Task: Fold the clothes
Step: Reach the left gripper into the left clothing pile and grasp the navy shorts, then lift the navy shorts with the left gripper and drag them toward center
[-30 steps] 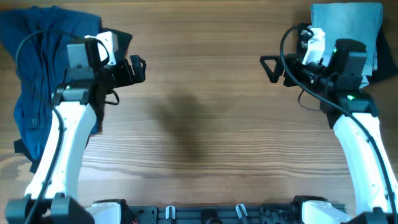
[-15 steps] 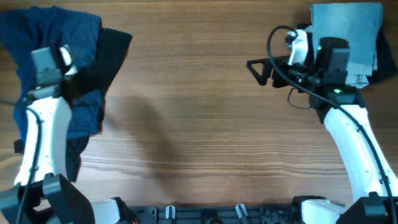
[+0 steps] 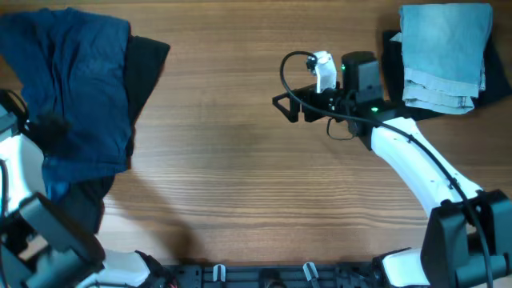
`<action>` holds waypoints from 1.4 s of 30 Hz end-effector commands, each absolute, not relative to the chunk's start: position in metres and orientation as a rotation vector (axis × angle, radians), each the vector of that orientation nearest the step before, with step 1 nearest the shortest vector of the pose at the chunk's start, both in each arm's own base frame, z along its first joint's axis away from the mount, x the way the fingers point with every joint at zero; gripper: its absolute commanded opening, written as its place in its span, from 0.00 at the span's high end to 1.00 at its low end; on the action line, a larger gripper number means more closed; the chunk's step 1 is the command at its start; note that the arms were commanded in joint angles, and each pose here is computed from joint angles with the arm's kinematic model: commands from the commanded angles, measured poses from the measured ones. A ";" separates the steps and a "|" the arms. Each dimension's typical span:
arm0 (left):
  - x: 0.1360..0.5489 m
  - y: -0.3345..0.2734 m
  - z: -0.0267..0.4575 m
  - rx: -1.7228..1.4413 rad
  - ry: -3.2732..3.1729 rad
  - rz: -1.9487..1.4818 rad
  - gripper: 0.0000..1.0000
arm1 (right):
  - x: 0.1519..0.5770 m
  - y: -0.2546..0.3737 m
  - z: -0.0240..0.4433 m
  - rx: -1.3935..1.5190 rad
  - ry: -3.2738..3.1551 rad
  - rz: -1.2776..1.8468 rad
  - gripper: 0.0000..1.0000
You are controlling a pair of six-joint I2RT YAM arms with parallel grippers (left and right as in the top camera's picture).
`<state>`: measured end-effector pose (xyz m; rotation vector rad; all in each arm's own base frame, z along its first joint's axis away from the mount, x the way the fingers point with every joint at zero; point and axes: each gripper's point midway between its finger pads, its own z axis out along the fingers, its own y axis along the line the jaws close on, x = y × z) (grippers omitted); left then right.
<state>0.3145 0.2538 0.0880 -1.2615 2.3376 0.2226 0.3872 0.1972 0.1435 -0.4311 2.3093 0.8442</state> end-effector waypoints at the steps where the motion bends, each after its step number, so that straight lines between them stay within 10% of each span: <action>1: 0.316 0.260 0.051 -1.185 2.470 0.253 0.11 | 0.393 0.201 0.148 -0.439 2.290 0.839 0.00; 5: 0.318 0.261 0.021 -1.203 2.513 0.243 0.21 | 0.393 0.201 0.149 -0.440 2.287 0.837 0.00; 11: 0.326 0.266 0.023 -1.228 2.460 0.236 0.94 | 0.399 0.199 0.151 -0.431 2.269 0.811 0.00; 22: 0.379 0.211 0.197 -1.001 2.049 -0.241 0.96 | 0.400 0.200 0.153 -0.409 2.269 0.822 0.00; 32: 0.399 -0.043 0.410 -0.034 1.637 -0.676 0.96 | 0.397 0.184 0.188 -0.303 2.204 1.056 0.04; 42: 0.426 -0.167 0.421 0.053 1.489 -0.851 0.95 | 0.383 0.108 0.213 -0.123 2.204 1.084 0.04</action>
